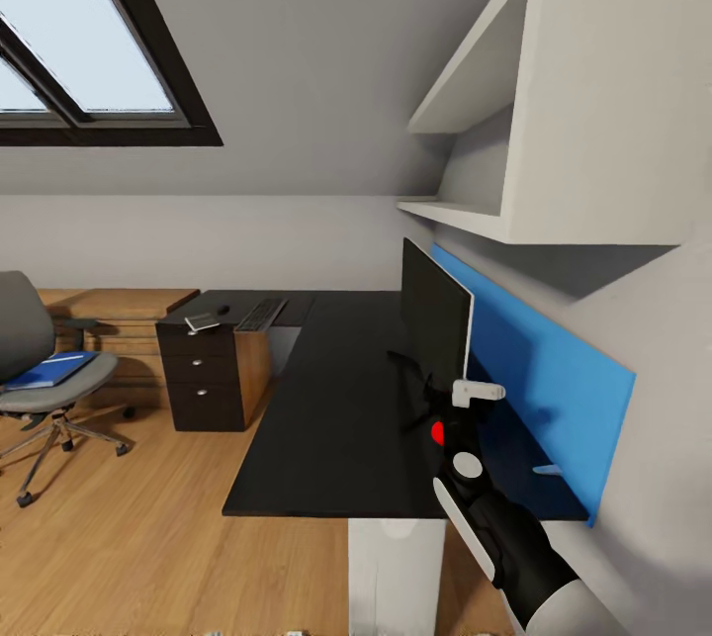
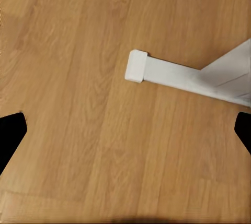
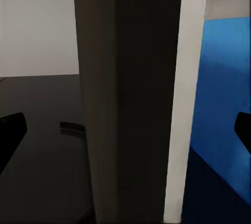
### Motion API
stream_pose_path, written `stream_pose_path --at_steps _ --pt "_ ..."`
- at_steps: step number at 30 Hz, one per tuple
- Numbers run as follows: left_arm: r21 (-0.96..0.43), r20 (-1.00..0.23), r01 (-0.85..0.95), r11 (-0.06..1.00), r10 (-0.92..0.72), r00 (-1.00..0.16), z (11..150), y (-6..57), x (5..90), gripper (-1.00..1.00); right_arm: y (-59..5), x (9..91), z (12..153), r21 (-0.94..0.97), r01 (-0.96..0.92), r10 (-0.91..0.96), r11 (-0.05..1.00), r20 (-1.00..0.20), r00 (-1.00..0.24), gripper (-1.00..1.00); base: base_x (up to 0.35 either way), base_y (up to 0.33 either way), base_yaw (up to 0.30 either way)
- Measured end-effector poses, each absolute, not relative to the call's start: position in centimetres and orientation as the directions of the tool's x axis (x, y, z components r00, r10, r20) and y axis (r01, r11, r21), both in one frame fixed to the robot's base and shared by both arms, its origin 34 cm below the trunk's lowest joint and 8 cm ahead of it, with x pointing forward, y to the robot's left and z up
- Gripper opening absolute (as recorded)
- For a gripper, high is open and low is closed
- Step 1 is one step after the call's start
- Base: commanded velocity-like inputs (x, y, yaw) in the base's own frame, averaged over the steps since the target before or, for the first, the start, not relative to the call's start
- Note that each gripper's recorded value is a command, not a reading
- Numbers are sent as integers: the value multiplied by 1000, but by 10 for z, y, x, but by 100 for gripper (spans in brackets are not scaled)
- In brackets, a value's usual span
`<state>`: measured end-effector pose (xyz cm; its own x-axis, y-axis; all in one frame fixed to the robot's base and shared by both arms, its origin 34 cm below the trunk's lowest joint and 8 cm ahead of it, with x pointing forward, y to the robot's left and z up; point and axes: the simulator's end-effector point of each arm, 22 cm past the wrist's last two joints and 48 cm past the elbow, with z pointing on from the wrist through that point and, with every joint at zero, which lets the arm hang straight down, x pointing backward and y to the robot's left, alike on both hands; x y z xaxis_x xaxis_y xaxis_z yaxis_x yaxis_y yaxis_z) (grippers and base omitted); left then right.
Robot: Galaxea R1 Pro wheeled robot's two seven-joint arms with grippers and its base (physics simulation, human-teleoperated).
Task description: In the bedroom, organize the workspace by keeping the computer under the desk, ensuring the monitor is on the desk, placing the keyboard on the desk next to the monitor, placing the mouse on the desk next to the keyboard, moving the folder from the swivel chair onto the desk next to the mouse, stacking the notebook on top of the folder with the pen on top of the notebook, and positioning the swivel chair next to the desk.
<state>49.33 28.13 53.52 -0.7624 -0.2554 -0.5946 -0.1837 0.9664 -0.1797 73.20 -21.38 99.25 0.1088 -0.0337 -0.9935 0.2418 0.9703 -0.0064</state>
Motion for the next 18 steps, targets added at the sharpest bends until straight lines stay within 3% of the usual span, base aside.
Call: stream_pose_path --at_steps 18 --pt "-180 -595 -184 966 -255 -762 535 281 493 100 -214 732 993 -6 242 -33 970 -993 109 100 -11 0 0"
